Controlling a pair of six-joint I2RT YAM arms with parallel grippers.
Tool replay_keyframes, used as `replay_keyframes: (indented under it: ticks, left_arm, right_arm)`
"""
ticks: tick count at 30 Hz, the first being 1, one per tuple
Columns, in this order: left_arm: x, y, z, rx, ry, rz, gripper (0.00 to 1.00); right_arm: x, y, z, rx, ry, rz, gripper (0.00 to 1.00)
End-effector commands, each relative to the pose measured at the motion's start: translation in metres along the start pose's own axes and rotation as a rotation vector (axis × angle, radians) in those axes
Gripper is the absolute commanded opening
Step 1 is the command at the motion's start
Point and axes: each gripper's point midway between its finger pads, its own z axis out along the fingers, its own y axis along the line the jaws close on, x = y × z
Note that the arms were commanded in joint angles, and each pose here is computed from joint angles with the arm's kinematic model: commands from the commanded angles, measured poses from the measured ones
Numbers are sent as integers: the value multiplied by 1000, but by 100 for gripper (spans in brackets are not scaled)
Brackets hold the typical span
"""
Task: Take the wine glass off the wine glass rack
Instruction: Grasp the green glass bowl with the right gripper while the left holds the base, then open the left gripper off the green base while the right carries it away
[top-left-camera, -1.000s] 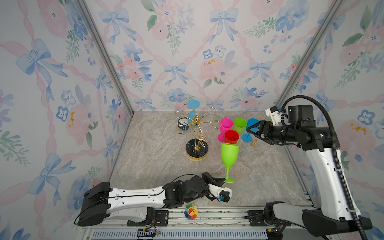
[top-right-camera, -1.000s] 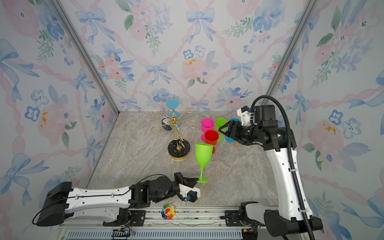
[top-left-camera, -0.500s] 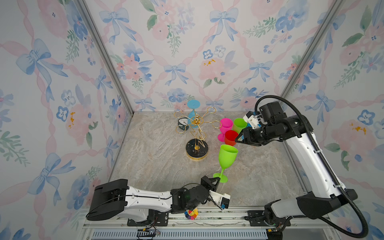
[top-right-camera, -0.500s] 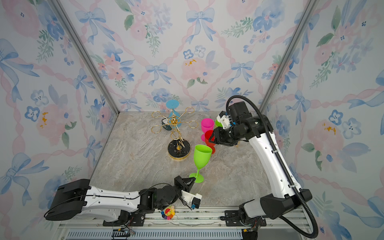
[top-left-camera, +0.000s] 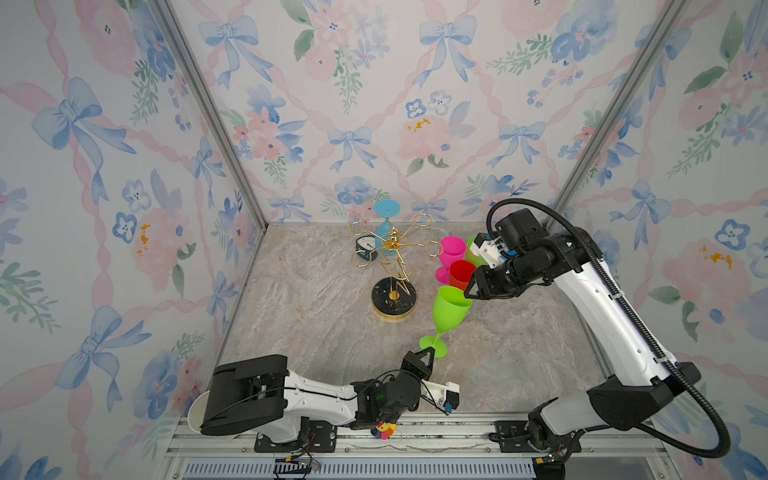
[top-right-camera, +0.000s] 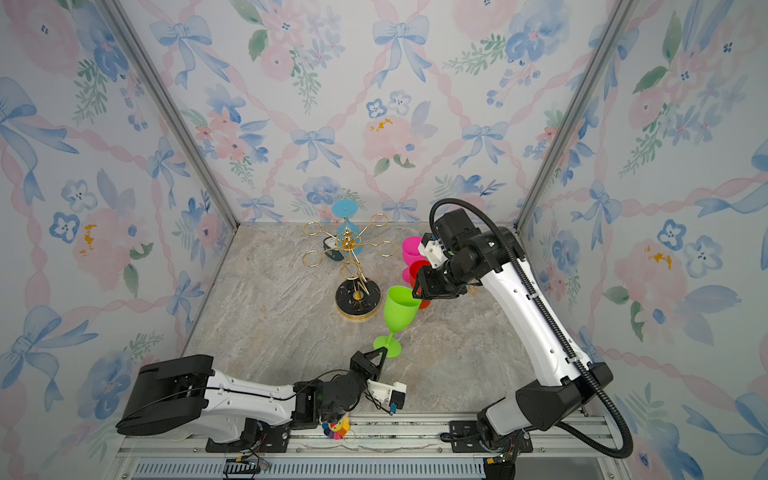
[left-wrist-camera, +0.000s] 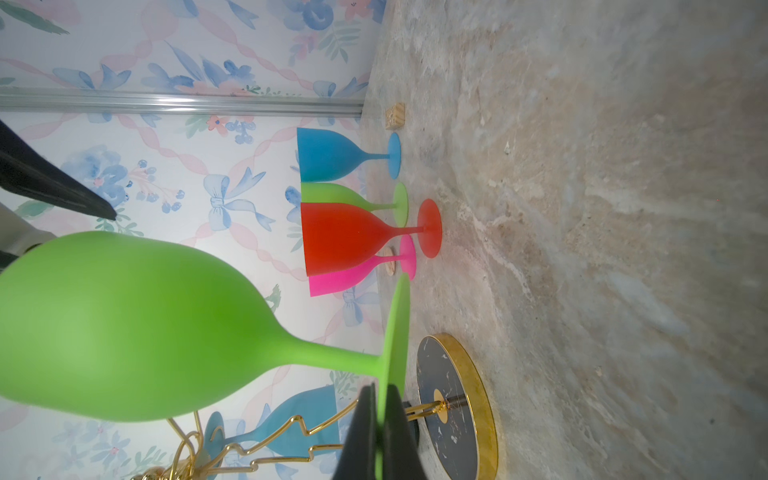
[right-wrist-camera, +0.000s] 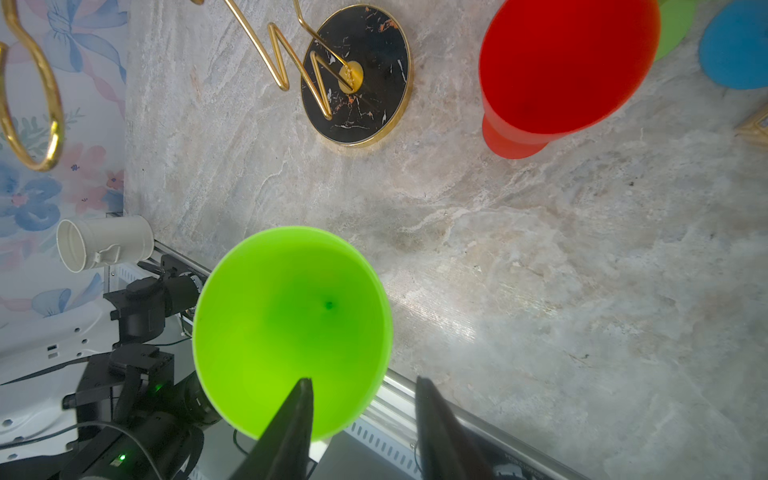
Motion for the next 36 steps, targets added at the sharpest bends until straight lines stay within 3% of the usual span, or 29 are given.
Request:
replay_keyframes:
  ticks: [1, 14, 31, 36]
  left_arm:
    - [5, 11, 0, -60, 57, 13, 0]
    - [11, 18, 0, -107, 97, 23, 0]
    - [13, 17, 1, -107, 121, 70, 0]
    - [12, 16, 1, -105, 119, 74, 21]
  right_arm:
    - [-1, 1, 12, -11, 21, 4, 41]
    - [-4, 7, 28, -76, 22, 36, 33]
    - [-3, 5, 28, -76, 15, 32, 9]
    - [-2, 4, 27, -71, 14, 27, 5]
